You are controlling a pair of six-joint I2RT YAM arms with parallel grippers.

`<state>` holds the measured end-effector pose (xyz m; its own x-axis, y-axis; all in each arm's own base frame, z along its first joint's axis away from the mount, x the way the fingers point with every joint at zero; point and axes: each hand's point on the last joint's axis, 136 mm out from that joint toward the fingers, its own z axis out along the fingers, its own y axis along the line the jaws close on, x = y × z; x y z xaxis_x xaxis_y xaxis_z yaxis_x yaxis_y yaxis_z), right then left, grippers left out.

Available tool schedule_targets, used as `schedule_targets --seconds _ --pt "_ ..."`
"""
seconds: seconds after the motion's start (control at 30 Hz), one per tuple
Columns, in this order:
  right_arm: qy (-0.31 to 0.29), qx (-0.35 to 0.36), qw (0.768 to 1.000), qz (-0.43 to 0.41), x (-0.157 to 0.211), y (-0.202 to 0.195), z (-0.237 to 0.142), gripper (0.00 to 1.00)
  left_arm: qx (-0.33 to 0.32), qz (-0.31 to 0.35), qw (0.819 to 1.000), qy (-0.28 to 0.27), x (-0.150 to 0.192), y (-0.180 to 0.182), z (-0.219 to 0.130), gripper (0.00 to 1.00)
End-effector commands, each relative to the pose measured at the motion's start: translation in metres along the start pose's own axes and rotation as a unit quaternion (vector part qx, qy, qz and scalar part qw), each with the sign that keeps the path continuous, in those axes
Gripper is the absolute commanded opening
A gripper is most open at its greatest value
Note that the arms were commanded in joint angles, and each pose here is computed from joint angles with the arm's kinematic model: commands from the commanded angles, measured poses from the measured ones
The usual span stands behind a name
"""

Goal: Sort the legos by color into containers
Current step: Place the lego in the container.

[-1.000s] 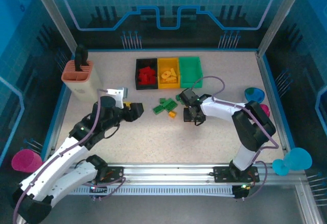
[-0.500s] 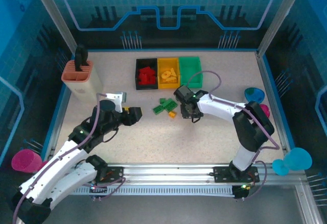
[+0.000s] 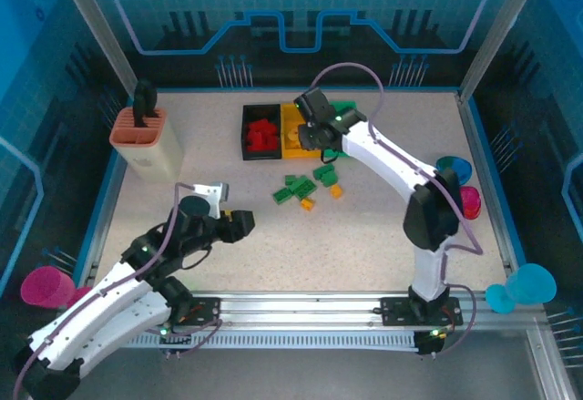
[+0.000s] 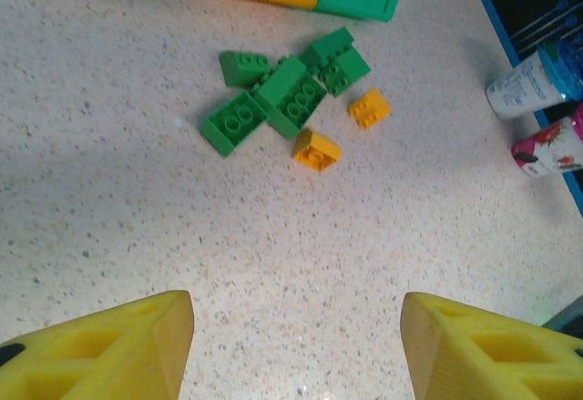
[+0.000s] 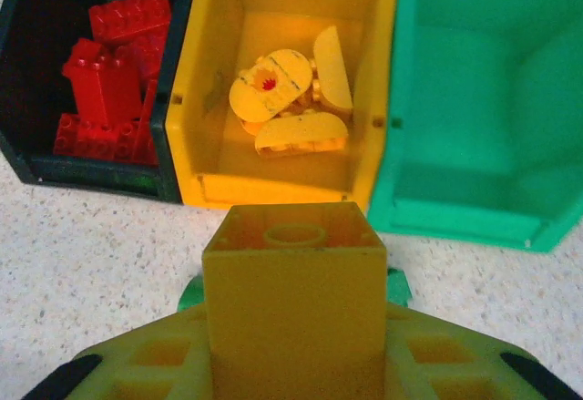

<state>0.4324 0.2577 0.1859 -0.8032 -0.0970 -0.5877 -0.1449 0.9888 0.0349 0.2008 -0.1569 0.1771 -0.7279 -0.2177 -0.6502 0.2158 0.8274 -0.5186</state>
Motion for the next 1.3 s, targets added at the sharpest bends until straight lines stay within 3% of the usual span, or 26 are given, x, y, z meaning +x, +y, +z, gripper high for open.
schedule_targets --seconds 0.0,0.4,0.63,0.7,0.83,1.03,1.27 --pt "0.04 -0.001 0.999 -0.03 -0.002 0.003 0.026 0.37 -0.019 -0.01 1.0 0.012 0.014 0.007 0.001 0.62" --pt "0.067 -0.023 0.997 -0.013 -0.022 0.023 0.106 0.4 -0.022 0.003 1.0 0.011 0.03 0.003 -0.006 0.62" --pt "0.075 -0.063 0.995 0.014 -0.021 0.034 0.117 0.51 -0.022 0.012 1.0 0.008 0.03 0.0 -0.007 0.62" --pt "0.071 -0.072 0.995 0.016 -0.025 0.036 0.11 0.61 -0.023 0.015 1.0 0.005 0.028 0.0 -0.008 0.62" --pt "0.046 -0.08 0.996 0.019 -0.04 0.036 0.084 0.62 -0.024 0.026 0.999 0.001 0.023 -0.004 -0.01 0.62" --pt "-0.014 -0.112 0.993 0.019 -0.068 0.039 0.014 0.63 -0.03 0.061 0.998 0.017 0.021 -0.016 -0.002 0.62" --pt "-0.078 -0.14 0.987 0.023 -0.064 0.03 -0.057 0.72 -0.012 0.109 0.992 0.067 0.032 -0.052 0.029 0.66"
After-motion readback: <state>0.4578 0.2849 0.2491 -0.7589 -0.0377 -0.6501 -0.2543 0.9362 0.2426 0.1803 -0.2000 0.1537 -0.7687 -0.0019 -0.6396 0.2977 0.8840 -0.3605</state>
